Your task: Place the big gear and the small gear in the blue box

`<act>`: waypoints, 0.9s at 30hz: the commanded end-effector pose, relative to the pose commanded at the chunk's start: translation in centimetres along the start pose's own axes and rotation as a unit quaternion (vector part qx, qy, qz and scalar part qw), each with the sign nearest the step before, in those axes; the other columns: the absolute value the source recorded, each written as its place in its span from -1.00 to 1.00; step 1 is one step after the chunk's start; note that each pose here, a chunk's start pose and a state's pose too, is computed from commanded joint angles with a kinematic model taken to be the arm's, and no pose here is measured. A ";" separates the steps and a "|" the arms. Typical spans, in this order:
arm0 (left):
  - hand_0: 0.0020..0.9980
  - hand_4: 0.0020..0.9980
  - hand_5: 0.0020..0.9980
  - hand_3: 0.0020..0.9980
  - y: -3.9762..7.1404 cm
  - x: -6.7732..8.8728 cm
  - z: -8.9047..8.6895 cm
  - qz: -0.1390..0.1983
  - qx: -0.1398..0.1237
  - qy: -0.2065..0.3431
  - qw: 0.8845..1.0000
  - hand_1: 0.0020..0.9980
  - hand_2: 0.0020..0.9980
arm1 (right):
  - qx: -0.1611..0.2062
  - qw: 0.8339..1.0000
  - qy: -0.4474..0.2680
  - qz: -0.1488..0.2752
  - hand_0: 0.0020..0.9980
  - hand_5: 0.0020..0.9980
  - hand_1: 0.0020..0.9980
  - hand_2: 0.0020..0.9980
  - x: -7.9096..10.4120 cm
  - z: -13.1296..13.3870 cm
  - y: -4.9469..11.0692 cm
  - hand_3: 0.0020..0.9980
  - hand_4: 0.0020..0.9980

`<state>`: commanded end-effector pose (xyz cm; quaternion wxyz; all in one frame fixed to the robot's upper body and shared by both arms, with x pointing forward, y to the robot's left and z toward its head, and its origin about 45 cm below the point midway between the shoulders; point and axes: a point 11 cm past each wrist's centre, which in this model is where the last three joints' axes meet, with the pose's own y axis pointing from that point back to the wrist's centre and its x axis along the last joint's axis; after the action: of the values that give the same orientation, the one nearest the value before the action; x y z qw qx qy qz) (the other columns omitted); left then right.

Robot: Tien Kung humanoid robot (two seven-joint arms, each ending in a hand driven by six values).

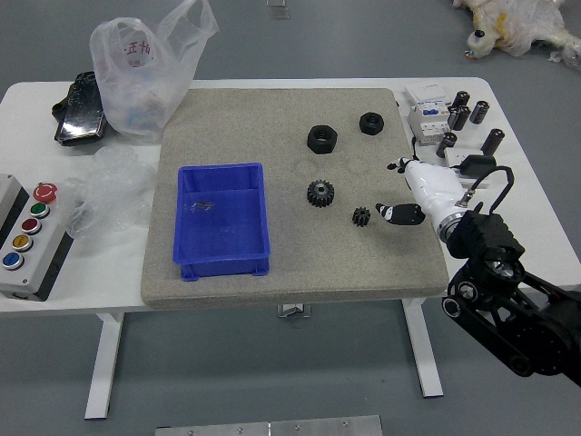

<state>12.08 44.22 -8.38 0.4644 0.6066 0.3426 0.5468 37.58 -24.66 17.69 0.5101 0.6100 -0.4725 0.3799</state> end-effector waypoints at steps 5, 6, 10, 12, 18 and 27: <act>0.53 0.48 0.11 0.43 0.0 0.0 -0.1 0.000 0.001 0.000 1.000 0.20 0.12 | 0.004 1.000 0.004 -0.010 -0.34 -0.30 0.24 0.59 -0.7 -0.3 -0.1 0.62 0.61; 0.53 0.48 0.11 0.43 0.0 0.0 -0.1 0.000 0.001 0.000 1.000 0.20 0.12 | 0.006 1.000 0.005 -0.013 -0.34 -0.30 0.24 0.59 -0.8 -0.5 -0.2 0.62 0.61; 0.53 0.48 0.11 0.43 0.0 0.0 0.1 0.001 -0.001 0.000 1.000 0.20 0.12 | 0.014 1.000 0.008 -0.024 -0.35 -0.29 0.22 0.56 -1.6 -1.2 -0.5 0.62 0.61; 0.53 0.48 0.11 0.43 0.0 0.0 0.1 0.000 -0.001 0.000 1.000 0.20 0.12 | 0.017 0.999 0.009 -0.031 -0.35 -0.29 0.22 0.56 -2.2 -1.5 -0.6 0.62 0.61; 0.53 0.48 0.10 0.43 0.0 -0.1 0.2 0.000 -0.001 -0.001 1.000 0.20 0.12 | 0.018 0.999 0.009 -0.049 -0.37 -0.28 0.20 0.44 -3.4 -1.8 -1.2 0.57 0.61; 0.53 0.48 0.10 0.43 0.0 -0.2 0.3 -0.002 -0.001 -0.001 1.000 0.20 0.12 | 0.022 0.999 0.003 -0.049 -0.35 -0.76 0.03 -0.14 -4.0 -1.8 -1.7 0.11 -0.15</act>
<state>12.30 43.94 -8.41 0.4663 0.6058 0.3427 0.5460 38.22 -22.08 13.78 0.5158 0.6423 -0.4320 0.3671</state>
